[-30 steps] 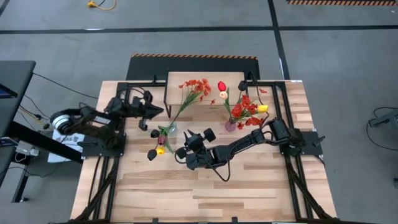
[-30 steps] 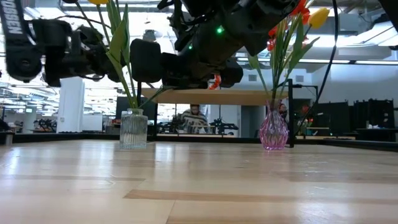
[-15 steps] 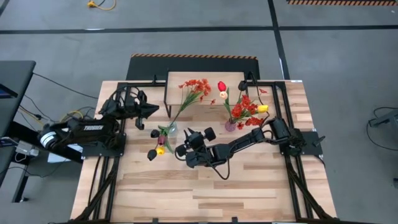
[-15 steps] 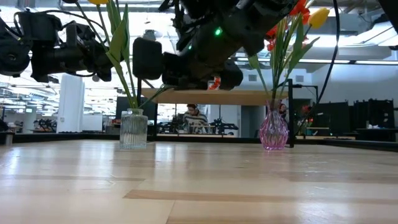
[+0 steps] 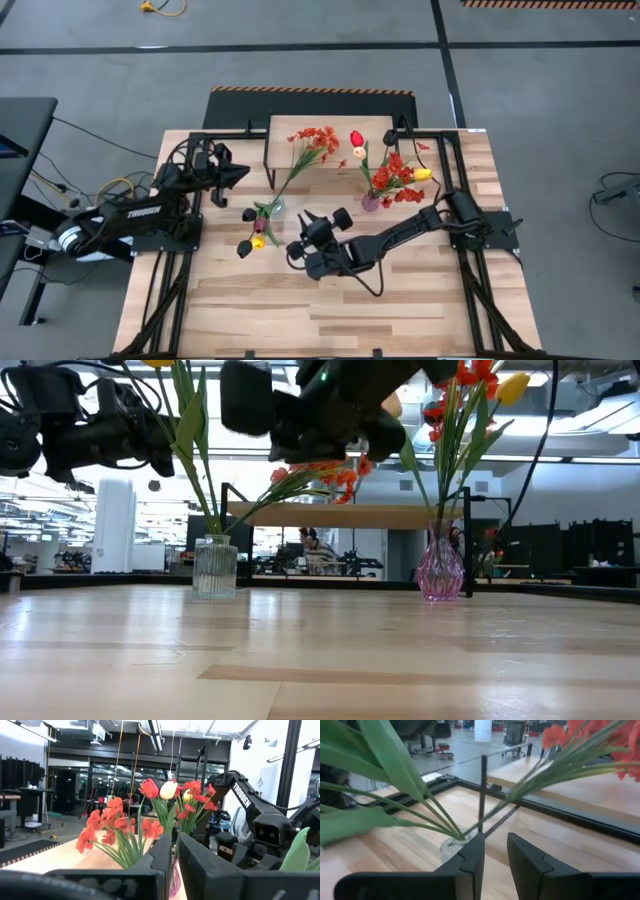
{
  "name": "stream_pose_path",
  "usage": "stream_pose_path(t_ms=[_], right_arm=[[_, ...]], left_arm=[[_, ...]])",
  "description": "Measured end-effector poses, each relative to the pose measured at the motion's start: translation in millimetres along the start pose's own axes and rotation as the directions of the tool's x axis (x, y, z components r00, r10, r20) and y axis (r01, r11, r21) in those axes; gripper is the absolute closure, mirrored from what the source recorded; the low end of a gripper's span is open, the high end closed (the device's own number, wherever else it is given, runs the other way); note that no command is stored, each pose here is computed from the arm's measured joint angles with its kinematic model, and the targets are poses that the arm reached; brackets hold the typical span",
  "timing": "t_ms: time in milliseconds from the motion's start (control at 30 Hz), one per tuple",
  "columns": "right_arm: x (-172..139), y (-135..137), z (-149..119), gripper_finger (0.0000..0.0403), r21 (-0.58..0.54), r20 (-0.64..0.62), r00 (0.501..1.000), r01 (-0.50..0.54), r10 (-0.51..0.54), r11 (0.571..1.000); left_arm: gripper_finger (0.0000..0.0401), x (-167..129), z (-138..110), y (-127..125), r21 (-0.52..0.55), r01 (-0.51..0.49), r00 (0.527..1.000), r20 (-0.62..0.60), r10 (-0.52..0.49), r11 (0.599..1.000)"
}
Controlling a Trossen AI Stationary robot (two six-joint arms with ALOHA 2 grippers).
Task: Pick and place flowers into a vace then onto a shelf
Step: Put the red flower into the transparent vase
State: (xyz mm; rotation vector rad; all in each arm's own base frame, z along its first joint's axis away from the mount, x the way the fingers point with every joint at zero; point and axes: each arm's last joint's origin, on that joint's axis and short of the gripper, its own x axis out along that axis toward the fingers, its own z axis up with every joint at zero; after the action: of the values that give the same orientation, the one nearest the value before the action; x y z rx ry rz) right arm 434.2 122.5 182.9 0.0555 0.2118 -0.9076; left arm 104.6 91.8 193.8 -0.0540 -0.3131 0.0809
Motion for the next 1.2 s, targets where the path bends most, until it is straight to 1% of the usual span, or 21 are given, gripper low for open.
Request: stream_pose_path(t_ms=[100,200,367,467,567,667,733,800,867,933,1000,1100,1200], right_arm=[[-8,2,1,0.0326,-0.006,0.010,1.000,0.001,-0.001,1.000],[-16,3,3,0.0326,-0.026,0.015,1.000,-0.011,0.011,1.000],[-30,6,6,0.0326,-0.039,0.034,0.999,-0.016,0.017,0.999],[-36,7,7,0.0326,-0.050,0.039,0.999,-0.023,0.025,0.998],[-42,9,5,0.0326,-0.076,0.041,0.999,-0.032,0.035,0.997],[-47,10,4,0.0326,-0.113,0.041,0.998,-0.041,0.046,0.993],[-50,10,5,0.0326,-0.132,0.042,0.998,-0.048,0.054,0.990],[-54,9,11,0.0326,-0.131,0.043,0.997,-0.058,0.064,0.990],[-59,6,18,0.0326,-0.129,0.044,0.997,-0.062,0.068,0.990],[-64,3,24,0.0326,-0.139,0.041,0.996,-0.070,0.076,0.988],[-71,1,30,0.0326,-0.144,0.035,0.995,-0.091,0.097,0.985],[-86,-2,40,0.0326,-0.145,0.030,0.990,-0.131,0.136,0.981],[-104,-5,52,0.0326,-0.191,0.028,0.980,-0.188,0.197,0.963]], left_arm=[[0.0383,-1,3,-2,-0.005,0.000,1.000,0.002,0.000,1.000],[0.0383,1,3,0,-0.049,-0.019,0.999,-0.044,0.017,0.999],[0.0383,4,14,0,-0.056,-0.059,0.996,-0.077,0.055,0.997],[0.0383,8,29,-2,-0.036,-0.068,0.994,-0.090,0.064,0.997],[0.0383,10,40,-2,-0.032,-0.138,0.978,-0.161,0.131,0.990],[0.0383,14,55,-3,0.008,-0.230,0.950,-0.215,0.226,0.973],[0.0383,17,64,-4,0.013,-0.260,0.940,-0.223,0.257,0.965],[0.0383,21,74,-6,0.006,-0.252,0.945,-0.213,0.248,0.968],[0.0383,25,88,-9,0.005,-0.224,0.956,-0.194,0.221,0.975],[0.0383,28,102,-11,0.001,-0.223,0.954,-0.203,0.219,0.975],[0.0383,32,116,-13,-0.011,-0.242,0.943,-0.237,0.232,0.970],[0.0377,39,137,-15,0.015,-0.253,0.921,-0.303,0.246,0.967],[0.0364,47,155,-13,0.034,-0.265,0.895,-0.362,0.260,0.964]])
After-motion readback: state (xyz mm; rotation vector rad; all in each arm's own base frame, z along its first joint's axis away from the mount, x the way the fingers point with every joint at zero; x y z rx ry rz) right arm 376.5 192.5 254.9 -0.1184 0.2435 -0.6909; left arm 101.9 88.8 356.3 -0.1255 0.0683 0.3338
